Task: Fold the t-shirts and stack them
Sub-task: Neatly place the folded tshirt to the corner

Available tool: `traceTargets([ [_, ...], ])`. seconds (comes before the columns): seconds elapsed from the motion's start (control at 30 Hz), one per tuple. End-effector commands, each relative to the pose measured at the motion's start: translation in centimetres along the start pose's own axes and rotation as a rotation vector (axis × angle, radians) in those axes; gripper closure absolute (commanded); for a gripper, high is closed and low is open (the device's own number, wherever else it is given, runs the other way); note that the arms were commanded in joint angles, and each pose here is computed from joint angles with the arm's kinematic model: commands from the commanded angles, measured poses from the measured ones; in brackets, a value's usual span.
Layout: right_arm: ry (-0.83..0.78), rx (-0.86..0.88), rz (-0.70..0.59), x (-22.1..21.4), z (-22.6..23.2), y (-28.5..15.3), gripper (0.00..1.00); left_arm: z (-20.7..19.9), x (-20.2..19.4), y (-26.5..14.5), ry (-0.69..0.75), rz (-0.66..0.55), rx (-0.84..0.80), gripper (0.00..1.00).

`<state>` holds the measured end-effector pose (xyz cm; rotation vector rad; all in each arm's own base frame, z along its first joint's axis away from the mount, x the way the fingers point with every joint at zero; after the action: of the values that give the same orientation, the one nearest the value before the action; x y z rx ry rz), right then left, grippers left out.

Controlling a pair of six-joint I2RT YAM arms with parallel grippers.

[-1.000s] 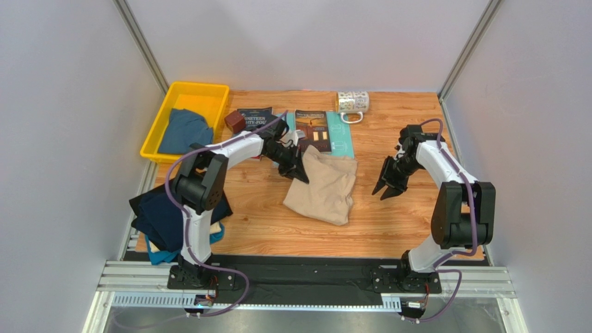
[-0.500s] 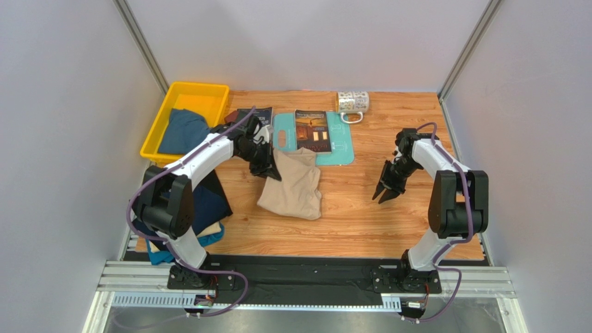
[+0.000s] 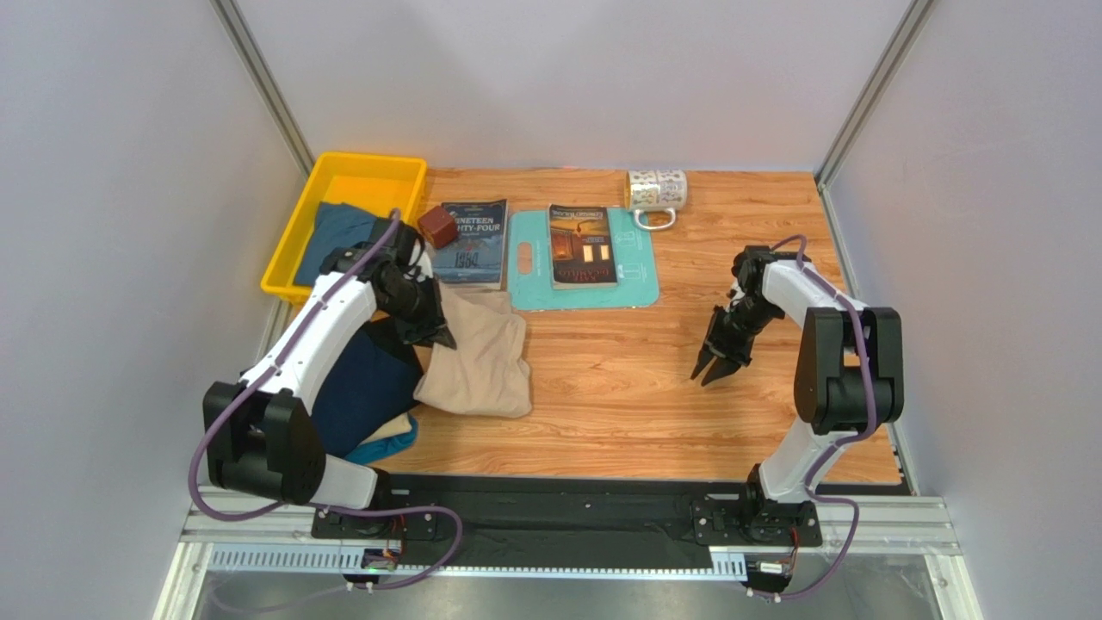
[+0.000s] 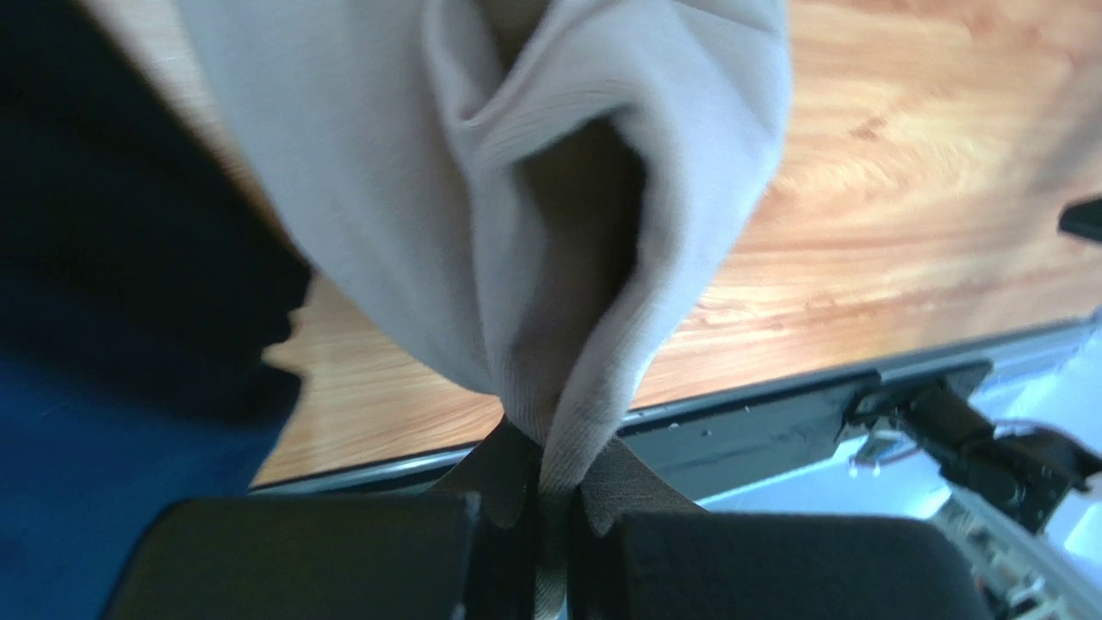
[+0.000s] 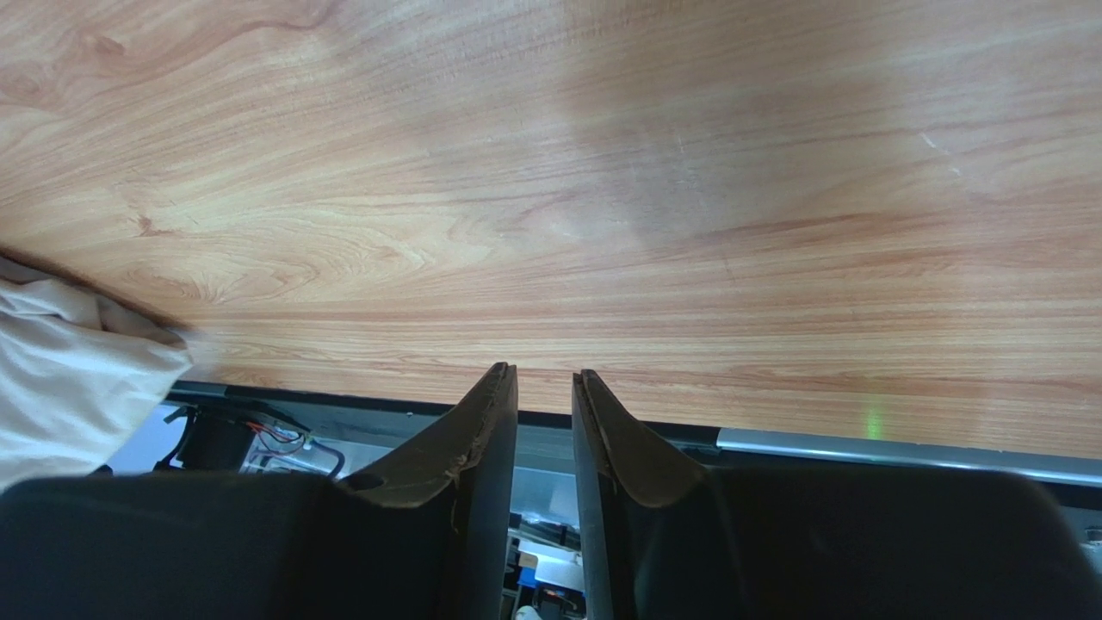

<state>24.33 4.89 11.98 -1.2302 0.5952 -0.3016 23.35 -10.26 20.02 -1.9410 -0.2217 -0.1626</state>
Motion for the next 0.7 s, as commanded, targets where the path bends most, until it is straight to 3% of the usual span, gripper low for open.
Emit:
traceTargets([
  [0.0, -0.009, 0.02, 0.008, 0.3, 0.3, 0.5, 0.73, 2.5, 0.3, -2.9, -0.101, -0.086, 0.089, 1.0],
  [0.17, 0.002, 0.024, 0.023, 0.3, 0.4, 0.8, 0.75, 4.3, 1.6, -6.3, -0.142, -0.172, 0.207, 1.0],
  [0.37, 0.014, 0.022, 0.051, 0.4, 0.3, 1.5, 0.75, 5.1, 4.6, -9.0, -0.207, -0.261, 0.225, 1.0],
  [0.67, 0.02, 0.015, 0.065, 0.6, 0.3, 1.9, 0.77, 5.6, 3.1, -11.7, -0.267, -0.267, 0.331, 1.0],
])
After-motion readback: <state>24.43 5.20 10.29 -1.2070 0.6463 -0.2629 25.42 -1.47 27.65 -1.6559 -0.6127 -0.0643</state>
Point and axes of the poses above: each gripper's point midway between its finger pads, its own y axis out along the fingers, its own z axis along the line the jaws close on, x = y × z, the point moved 7 cm from there along -y, back along the fingers, and after that the axes turned 8 degrees about y, right-handed, at the moved point
